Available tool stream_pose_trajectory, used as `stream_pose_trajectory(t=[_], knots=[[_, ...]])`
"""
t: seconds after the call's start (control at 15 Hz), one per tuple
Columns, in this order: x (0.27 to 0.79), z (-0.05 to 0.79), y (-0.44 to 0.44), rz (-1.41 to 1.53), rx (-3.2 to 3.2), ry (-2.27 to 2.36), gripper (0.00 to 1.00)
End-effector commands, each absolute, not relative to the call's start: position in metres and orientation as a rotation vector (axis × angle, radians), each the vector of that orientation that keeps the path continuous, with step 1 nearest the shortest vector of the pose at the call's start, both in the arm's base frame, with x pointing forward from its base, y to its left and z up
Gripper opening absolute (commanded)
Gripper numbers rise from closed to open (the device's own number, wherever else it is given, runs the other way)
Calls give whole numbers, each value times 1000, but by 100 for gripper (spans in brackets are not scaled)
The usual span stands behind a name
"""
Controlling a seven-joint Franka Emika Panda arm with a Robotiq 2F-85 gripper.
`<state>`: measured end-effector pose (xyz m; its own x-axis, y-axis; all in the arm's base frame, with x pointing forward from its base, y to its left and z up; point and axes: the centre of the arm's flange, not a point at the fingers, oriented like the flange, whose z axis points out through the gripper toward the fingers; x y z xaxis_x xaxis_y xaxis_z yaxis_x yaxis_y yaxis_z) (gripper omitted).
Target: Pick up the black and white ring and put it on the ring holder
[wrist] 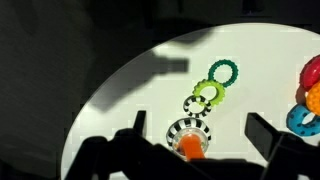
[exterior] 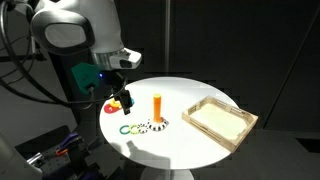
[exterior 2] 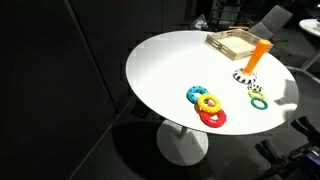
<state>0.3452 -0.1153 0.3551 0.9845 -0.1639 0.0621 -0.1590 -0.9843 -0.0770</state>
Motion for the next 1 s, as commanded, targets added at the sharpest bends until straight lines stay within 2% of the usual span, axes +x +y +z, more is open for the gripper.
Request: stream_pose_trajectory(t=[0.0,0.93], knots=[[345,355,-115,-105,-3058,249,100],[369,298,-105,38,-3104,247,100]])
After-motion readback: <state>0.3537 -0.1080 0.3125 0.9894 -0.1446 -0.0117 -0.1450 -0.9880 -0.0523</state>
